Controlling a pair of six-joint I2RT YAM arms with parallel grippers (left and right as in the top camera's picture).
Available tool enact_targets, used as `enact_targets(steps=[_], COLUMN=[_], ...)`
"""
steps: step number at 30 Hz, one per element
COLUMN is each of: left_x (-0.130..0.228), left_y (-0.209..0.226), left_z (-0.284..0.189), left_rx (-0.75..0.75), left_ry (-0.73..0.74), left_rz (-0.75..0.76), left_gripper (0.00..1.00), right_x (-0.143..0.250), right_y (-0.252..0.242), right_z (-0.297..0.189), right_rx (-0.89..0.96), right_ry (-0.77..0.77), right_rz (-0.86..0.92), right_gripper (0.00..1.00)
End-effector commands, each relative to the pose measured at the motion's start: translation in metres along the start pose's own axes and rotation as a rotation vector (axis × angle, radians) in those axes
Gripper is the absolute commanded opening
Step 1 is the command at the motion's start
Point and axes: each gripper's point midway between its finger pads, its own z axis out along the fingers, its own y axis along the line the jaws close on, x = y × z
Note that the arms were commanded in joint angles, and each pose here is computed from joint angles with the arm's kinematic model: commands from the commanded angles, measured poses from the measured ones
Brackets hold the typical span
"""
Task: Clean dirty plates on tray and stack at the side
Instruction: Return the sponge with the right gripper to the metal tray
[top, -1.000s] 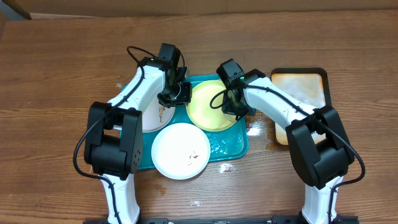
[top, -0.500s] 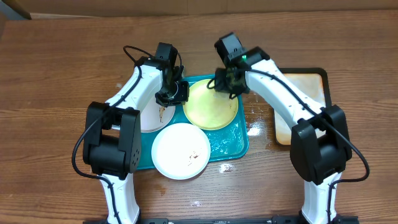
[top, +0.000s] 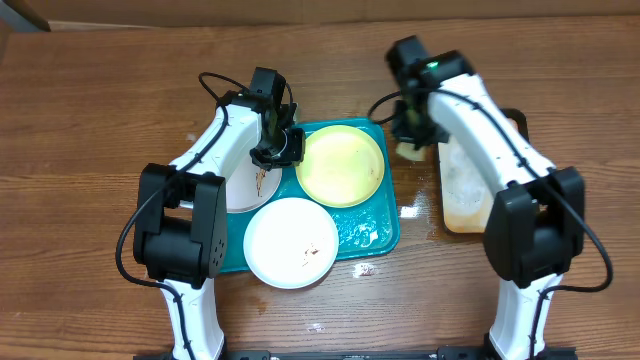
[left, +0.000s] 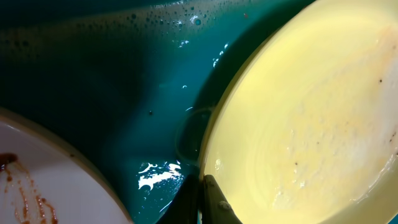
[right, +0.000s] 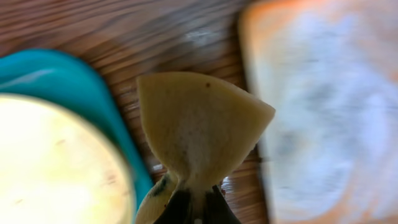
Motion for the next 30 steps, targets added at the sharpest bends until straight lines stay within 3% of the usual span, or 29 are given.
enact_targets(steps=[1,4,6,9,14,26,27,28,29,30], left_x=[-0.005,-0.004,-0.005,-0.005,-0.006,0.001,0.002,0.004,0.004,0.004], left_y=[-0.006,-0.008,-0.008,-0.009,-0.01,-0.032,-0.033,-0.034,-0.035,-0.036], left_z=[0.001,0.001,0.001,0.001,0.003,0.032,0.034,0.037,0.037,0.038], left_rx=[0.042,0.052,0.056,0.056,0.06,0.136,0.138,0.138,0.138,0.138], left_ry=[-0.004,0.002,0.0,0.0,-0.002,0.043,0.048,0.053,0.054,0.054], left_rz=[0.015,0.013,0.014,0.016,0.014,0.036,0.038,0.041,0.044,0.043], left_gripper=[0.04,0.08,0.34,0.56,0.61,0.51,0.4,0.17,0.04,0.04], right_x=[-0.022,-0.023,-0.024,-0.024,-0.021,-0.018,-0.018,-0.018,-0.018,-0.017], right_y=[-0.036,-0.058,-0.068,-0.076,-0.078,-0.079,-0.078,-0.078,-0.078,-0.078], right_z=[-0.035,-0.042,-0.045,-0.047,-0.047,-0.047,-0.047,-0.047,-0.047,-0.047], right_rx=[0.005,0.015,0.021,0.026,0.032,0.033,0.031,0.031,0.031,0.031], right_ry=[-0.083,-0.071,-0.067,-0.062,-0.053,-0.038,-0.036,-0.036,-0.036,-0.036], right_rz=[0.077,0.119,0.134,0.141,0.142,0.14,0.14,0.139,0.14,0.139], right_gripper=[0.04,0.04,0.04,0.04,0.04,0.04,0.04,0.04,0.04,0.04])
